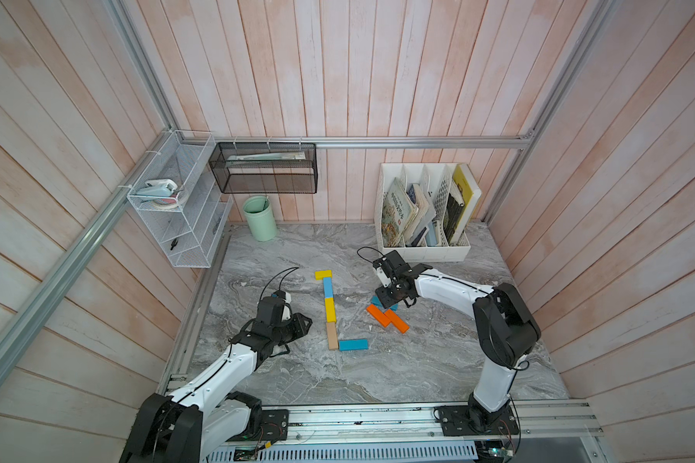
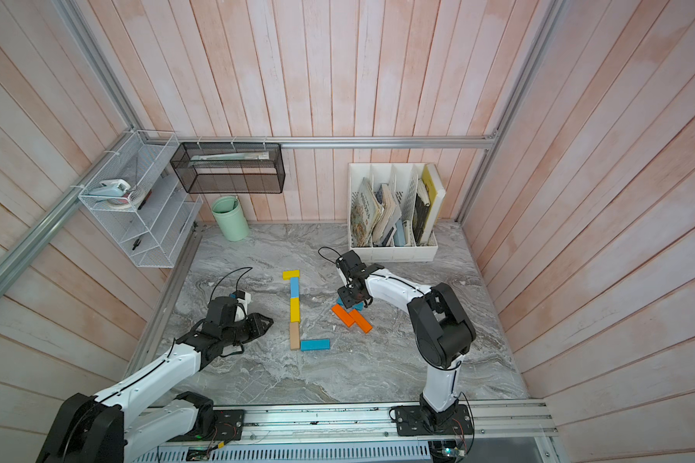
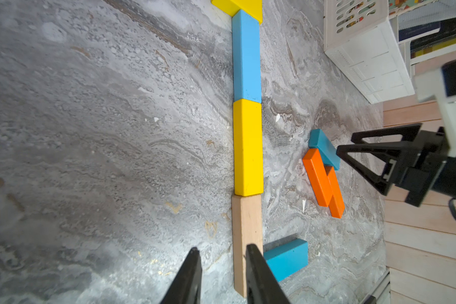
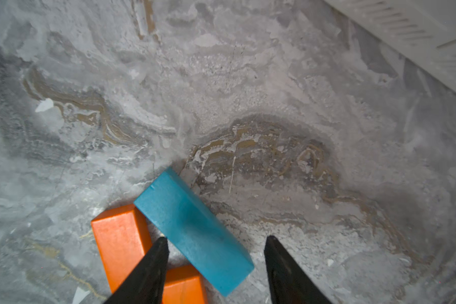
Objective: Assemble a giraffe with building blocks
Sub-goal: Pick up the building block from the center of the board, then assemble the building block at the center of the board, then pick up the building block from the center of the board.
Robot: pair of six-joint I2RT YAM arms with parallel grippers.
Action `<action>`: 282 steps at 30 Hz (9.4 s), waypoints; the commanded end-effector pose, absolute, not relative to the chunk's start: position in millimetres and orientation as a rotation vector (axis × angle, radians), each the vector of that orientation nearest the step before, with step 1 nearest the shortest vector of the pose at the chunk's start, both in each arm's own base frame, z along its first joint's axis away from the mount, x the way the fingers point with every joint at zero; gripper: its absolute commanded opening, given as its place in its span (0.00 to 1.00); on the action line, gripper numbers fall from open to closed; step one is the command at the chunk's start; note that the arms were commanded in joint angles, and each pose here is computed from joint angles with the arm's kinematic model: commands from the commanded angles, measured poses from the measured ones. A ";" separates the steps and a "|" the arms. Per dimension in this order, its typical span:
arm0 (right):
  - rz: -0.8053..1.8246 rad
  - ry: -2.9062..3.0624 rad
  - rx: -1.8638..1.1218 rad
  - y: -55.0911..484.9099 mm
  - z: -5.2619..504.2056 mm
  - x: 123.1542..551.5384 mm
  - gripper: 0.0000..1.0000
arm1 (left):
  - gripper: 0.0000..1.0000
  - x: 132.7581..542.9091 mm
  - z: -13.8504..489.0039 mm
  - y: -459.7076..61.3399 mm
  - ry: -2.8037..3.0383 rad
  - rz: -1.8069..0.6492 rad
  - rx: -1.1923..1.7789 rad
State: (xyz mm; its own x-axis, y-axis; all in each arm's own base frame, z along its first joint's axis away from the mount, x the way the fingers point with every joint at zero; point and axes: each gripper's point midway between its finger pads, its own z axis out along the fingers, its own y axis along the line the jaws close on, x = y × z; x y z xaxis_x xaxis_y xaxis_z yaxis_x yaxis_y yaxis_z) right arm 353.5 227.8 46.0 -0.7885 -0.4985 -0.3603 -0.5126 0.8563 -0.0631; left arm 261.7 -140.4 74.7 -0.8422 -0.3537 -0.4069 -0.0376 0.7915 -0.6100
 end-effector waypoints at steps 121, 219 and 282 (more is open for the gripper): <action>0.108 1.829 -2.209 231.7 22.6 211.8 0.98 | 0.33 266.9 84.4 -142.8 2.448 -0.832 -0.249; 0.247 2.430 0.024 141.2 187.3 300.3 0.00 | 0.49 377.2 180.6 -310.3 2.386 -0.563 0.783; 0.320 2.388 0.072 86.3 189.1 269.8 0.00 | 0.58 324.7 20.8 -385.0 1.777 -0.429 2.277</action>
State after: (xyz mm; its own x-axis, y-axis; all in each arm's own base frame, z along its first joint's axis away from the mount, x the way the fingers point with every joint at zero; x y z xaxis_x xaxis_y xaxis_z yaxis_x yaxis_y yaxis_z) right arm 272.2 85.6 190.1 -0.7405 0.1385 -0.6576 -0.0304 0.9706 0.2387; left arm 320.2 -385.4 35.6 0.2530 0.8914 -0.3759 0.9625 -0.2711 0.0049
